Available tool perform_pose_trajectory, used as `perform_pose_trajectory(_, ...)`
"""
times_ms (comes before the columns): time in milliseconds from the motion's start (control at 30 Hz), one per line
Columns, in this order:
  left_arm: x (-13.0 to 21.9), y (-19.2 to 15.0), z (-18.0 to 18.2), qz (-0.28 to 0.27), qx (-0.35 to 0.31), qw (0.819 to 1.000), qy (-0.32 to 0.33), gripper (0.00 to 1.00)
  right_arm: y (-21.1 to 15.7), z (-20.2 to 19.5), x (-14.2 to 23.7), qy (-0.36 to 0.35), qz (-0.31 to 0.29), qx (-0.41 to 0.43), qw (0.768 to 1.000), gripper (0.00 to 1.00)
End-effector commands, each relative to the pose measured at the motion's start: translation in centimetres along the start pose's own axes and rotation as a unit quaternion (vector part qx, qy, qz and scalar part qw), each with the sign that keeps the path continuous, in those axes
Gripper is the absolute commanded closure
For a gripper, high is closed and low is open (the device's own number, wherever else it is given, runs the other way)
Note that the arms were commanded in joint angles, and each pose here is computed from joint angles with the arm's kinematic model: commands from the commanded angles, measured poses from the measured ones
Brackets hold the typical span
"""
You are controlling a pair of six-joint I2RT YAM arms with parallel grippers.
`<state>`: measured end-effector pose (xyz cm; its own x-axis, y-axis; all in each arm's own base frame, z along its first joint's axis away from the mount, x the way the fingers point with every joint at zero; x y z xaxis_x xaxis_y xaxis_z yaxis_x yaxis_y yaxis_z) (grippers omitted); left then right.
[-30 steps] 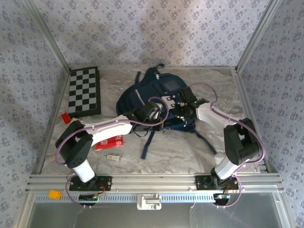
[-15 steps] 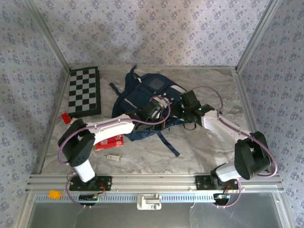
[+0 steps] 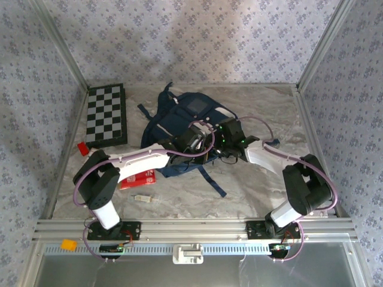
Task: Pack books, pencil case, and school supplies into a backpack
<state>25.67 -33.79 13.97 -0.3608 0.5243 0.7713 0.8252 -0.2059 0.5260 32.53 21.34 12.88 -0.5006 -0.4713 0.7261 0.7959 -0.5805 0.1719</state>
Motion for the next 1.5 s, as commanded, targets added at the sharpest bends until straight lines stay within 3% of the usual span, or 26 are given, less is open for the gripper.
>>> perform_pose_trajectory(0,1.0,0.6,-0.1,-0.003,-0.017,1.0,-0.003,1.0,1.4,0.5,-0.8,0.002,-0.011,-0.003,1.0,0.74)
perform_pose_trajectory(167,2.1,-1.0,1.2,0.025,-0.036,0.999,0.018,1.0,3.2,-0.9,-1.0,-0.019,-0.019,0.002,1.0,0.99)
perform_pose_trajectory(500,4.2,-5.6,8.3,0.087,-0.028,0.993,0.08,1.0,8.3,-1.2,0.2,-0.052,-0.027,0.049,0.997,1.0)
perform_pose_trajectory(633,4.0,-5.4,7.3,0.085,-0.03,0.995,0.044,1.0,8.4,-0.6,0.1,-0.056,-0.023,0.049,0.997,1.0)
perform_pose_trajectory(733,3.4,-4.1,5.8,0.063,-0.026,0.998,0.012,1.0,7.1,0.0,0.3,-0.046,-0.007,0.048,0.998,0.84)
perform_pose_trajectory(867,3.0,-2.2,4.8,0.036,-0.018,0.999,0.001,1.0,4.2,0.5,1.6,-0.002,0.027,0.019,0.999,0.54)
perform_pose_trajectory(1000,2.8,-1.7,4.4,0.024,-0.017,1.0,-0.008,1.0,0.8,0.2,3.1,0.028,0.036,-0.003,0.999,0.37)
perform_pose_trajectory(1300,2.5,-1.6,3.9,0.026,-0.025,0.999,-0.018,1.0,-4.3,0.2,0.4,0.02,0.047,-0.013,0.999,0.32)
perform_pose_trajectory(1467,2.6,-1.4,3.9,0.023,-0.032,0.999,-0.015,1.0,-4.1,0.6,-2.2,-0.004,0.044,0.012,0.999,0.43)
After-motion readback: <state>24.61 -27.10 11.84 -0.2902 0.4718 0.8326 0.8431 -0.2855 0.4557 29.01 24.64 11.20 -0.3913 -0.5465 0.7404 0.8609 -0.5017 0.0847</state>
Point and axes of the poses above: each hand's point on the last joint's axis, 136 mm out from that joint toward the fingers, its own x axis back along the fingers, its own z axis along the line the jaws close on, y = z × x, the point moved 4 cm from there along x, back along the fingers, and after that the axes turned 5 degrees about -x, right-handed, at the moved point
